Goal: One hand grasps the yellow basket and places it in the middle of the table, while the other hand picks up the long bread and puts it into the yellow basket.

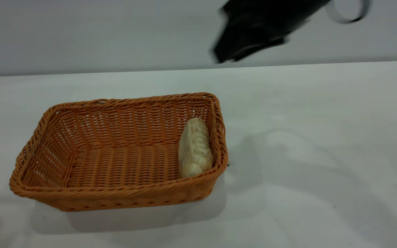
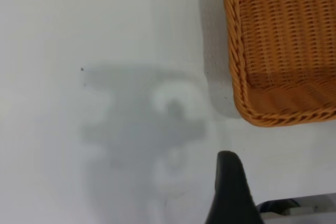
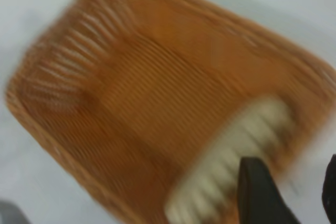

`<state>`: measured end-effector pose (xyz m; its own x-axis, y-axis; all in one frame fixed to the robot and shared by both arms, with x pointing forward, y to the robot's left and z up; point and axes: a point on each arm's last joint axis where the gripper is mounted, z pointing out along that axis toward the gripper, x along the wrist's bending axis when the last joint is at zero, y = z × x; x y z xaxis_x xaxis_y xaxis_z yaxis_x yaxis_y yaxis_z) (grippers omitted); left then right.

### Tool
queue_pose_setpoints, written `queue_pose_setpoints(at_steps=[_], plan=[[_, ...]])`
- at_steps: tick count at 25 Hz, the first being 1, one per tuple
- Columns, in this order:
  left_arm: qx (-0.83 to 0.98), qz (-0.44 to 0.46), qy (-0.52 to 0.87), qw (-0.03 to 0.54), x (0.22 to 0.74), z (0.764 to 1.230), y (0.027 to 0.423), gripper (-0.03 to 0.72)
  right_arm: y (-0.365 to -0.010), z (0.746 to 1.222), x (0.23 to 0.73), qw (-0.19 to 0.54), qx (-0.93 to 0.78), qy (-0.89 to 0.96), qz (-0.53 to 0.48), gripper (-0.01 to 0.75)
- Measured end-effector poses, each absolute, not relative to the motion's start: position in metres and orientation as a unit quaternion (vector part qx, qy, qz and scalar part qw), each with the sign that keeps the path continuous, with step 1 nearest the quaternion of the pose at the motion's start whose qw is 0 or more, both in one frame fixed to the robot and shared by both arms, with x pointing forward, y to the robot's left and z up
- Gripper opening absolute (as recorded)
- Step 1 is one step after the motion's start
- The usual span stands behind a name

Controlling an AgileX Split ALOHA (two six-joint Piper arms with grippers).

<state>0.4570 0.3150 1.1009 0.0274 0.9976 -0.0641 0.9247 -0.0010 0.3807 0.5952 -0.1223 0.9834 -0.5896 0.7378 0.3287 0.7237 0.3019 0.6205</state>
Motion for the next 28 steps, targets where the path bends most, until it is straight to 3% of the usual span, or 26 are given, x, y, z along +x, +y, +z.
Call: queue_pose_setpoints(at_steps=[6,12,20,28], plan=[[0.696,0.137,0.683,0.172,0.427,1.122,0.313,0.537,-0.188,1.006,0.582,-0.012,0.549,0.803,0.233,0.317],[0.694,0.155,0.681,0.176,0.389,1.140,0.310,0.537,-0.221,1.032,0.555,-0.004,0.569,0.811,0.132,0.246],[0.669,0.223,0.677,0.213,0.347,1.161,0.309,0.537,-0.242,1.086,0.515,0.063,0.584,0.803,0.100,0.211],[0.640,0.302,0.650,0.277,0.288,1.178,0.303,0.537,-0.253,1.153,0.454,0.145,0.579,0.779,0.192,0.216]])
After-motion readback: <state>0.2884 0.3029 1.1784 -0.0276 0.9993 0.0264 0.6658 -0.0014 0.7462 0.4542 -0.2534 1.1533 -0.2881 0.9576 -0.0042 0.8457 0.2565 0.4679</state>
